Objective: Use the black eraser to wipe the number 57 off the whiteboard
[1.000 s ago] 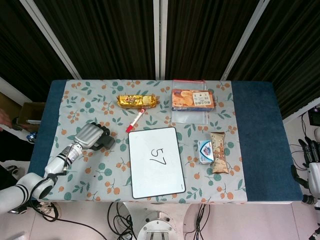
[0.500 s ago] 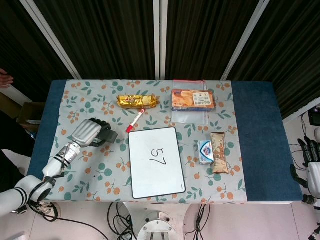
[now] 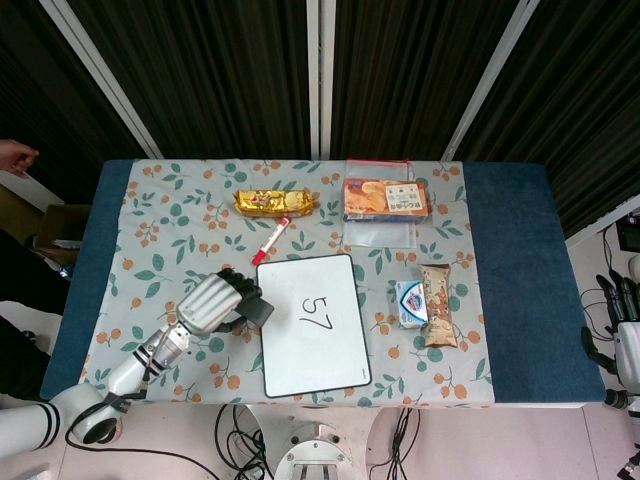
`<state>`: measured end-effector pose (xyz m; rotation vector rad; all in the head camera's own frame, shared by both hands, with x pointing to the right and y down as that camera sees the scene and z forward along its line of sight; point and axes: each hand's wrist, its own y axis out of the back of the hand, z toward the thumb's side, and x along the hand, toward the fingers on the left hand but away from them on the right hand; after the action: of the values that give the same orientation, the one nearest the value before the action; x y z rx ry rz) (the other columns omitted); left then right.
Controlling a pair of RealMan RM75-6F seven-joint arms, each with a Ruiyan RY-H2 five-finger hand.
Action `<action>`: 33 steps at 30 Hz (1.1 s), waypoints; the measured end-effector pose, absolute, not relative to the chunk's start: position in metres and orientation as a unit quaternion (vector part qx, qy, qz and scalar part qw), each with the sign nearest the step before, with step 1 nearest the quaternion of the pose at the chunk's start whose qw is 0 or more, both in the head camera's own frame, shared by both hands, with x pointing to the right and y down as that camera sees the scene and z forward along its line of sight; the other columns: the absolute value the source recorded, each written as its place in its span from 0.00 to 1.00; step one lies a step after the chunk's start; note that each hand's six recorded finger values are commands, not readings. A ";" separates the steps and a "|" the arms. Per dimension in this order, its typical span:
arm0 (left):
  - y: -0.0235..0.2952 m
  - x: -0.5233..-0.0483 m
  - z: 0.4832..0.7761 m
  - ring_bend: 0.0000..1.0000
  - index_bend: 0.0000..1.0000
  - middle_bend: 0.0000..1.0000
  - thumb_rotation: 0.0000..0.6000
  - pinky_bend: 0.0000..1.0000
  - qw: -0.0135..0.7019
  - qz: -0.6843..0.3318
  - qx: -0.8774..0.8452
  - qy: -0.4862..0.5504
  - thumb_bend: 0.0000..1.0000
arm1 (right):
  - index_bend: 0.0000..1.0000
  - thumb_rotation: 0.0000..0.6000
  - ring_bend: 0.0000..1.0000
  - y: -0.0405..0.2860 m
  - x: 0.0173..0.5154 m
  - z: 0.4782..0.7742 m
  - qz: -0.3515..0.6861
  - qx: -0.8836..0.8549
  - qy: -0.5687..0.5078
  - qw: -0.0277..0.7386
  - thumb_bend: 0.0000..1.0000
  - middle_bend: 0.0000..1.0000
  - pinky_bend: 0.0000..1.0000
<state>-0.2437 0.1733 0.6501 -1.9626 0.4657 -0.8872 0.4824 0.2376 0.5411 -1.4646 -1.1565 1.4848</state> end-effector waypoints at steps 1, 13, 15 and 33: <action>0.179 -0.237 0.648 0.47 0.58 0.57 1.00 0.40 0.455 -0.351 -0.797 0.184 0.34 | 0.00 1.00 0.00 0.238 0.483 0.540 0.579 -0.570 -0.452 0.369 0.35 0.00 0.00; 0.215 -0.178 0.659 0.49 0.60 0.59 1.00 0.42 0.466 -0.310 -0.814 0.155 0.34 | 0.00 1.00 0.00 0.242 0.494 0.534 0.581 -0.560 -0.463 0.367 0.35 0.00 0.00; 0.217 -0.171 0.663 0.49 0.60 0.59 1.00 0.42 0.474 -0.310 -0.810 0.153 0.35 | 0.00 1.00 0.00 0.242 0.494 0.533 0.580 -0.561 -0.463 0.368 0.35 0.00 0.00; 0.216 -0.158 0.691 0.50 0.61 0.61 1.00 0.43 0.476 -0.330 -0.801 0.153 0.45 | 0.00 1.00 0.00 0.245 0.500 0.532 0.582 -0.559 -0.466 0.364 0.35 0.00 0.00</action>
<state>-0.1576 0.2160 0.6914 -1.9574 0.3734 -0.8062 0.5003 0.2447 0.5321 -1.4376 -1.1981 1.4963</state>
